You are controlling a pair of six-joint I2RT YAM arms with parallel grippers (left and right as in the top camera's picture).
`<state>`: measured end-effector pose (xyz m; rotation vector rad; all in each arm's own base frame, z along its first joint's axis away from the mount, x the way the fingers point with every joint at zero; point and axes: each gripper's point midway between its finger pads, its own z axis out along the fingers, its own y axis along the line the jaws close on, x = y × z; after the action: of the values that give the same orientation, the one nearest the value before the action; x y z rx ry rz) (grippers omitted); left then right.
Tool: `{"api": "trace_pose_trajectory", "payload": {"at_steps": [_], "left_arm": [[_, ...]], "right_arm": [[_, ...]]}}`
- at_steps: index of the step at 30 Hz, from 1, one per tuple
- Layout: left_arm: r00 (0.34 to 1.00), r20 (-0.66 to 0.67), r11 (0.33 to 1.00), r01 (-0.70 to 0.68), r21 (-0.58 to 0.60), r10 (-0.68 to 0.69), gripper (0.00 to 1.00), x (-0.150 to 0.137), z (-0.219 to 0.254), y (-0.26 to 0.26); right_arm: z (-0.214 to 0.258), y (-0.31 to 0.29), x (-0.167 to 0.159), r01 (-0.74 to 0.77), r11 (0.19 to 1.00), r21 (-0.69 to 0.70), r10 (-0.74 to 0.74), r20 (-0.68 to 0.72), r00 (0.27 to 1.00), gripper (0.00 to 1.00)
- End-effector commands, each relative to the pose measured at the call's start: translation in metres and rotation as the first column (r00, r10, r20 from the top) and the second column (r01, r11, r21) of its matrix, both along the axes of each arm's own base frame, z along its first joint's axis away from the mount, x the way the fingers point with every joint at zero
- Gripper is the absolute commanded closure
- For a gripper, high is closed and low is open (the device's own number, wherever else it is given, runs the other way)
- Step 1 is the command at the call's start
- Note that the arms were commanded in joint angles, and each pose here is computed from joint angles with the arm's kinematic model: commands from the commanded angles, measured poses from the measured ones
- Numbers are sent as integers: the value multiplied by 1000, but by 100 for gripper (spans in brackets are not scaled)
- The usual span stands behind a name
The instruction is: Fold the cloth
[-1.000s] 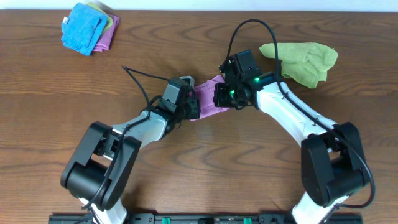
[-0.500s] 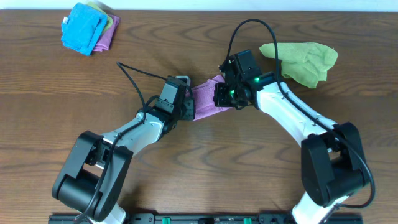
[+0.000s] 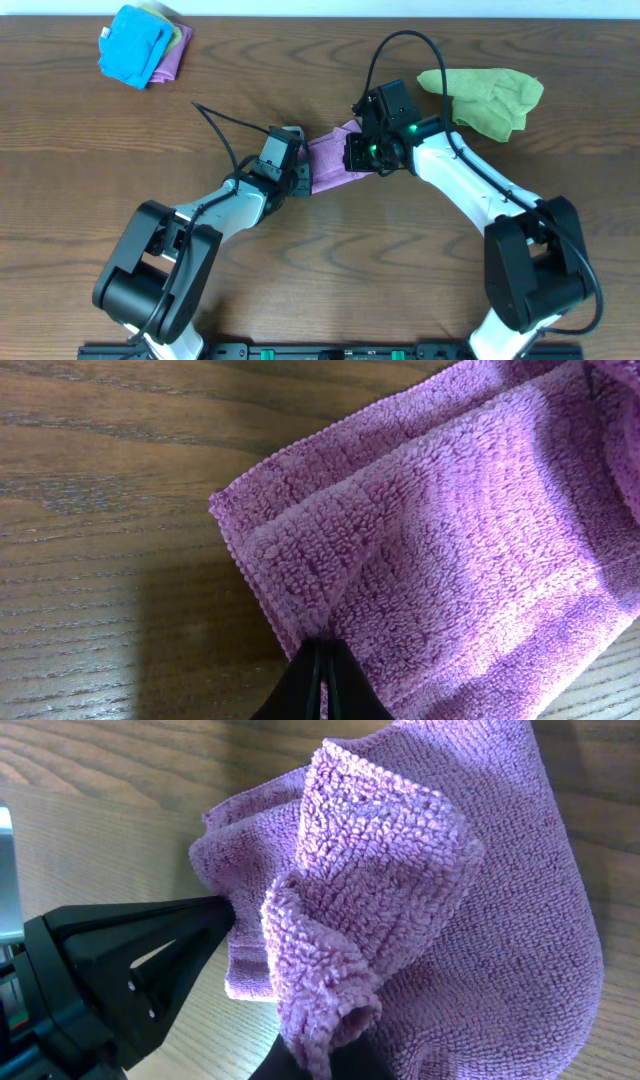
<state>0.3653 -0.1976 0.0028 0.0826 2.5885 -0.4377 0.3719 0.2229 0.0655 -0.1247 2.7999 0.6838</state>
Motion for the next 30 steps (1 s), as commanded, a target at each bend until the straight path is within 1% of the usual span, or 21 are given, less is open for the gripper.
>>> {"api": "trace_pose_trajectory", "payload": {"at_steps": [1, 14, 19, 22, 30], "left_arm": [[1000, -16, 999, 10, 32, -9, 94, -3, -12, 5], [1000, 10, 1000, 2, 8, -2, 94, 4, -8, 1], [1000, 5, 1000, 3, -29, -2, 94, 5, -10, -5], [1000, -3, 1000, 1, -31, -1, 94, 4, -14, -5], [1000, 28, 997, 11, -72, -9, 94, 11, -7, -12]], "right_arm": [[1, 3, 0, -20, 1000, -2, 20, 13, 1000, 99], [2, 8, -4, -35, 999, 4, 35, 10, 999, 99], [2, 10, -4, -38, 999, 10, 38, 7, 999, 99], [2, 10, -5, -39, 999, 12, 39, 6, 999, 99], [2, 9, -4, -38, 999, 11, 38, 7, 999, 98]]}}
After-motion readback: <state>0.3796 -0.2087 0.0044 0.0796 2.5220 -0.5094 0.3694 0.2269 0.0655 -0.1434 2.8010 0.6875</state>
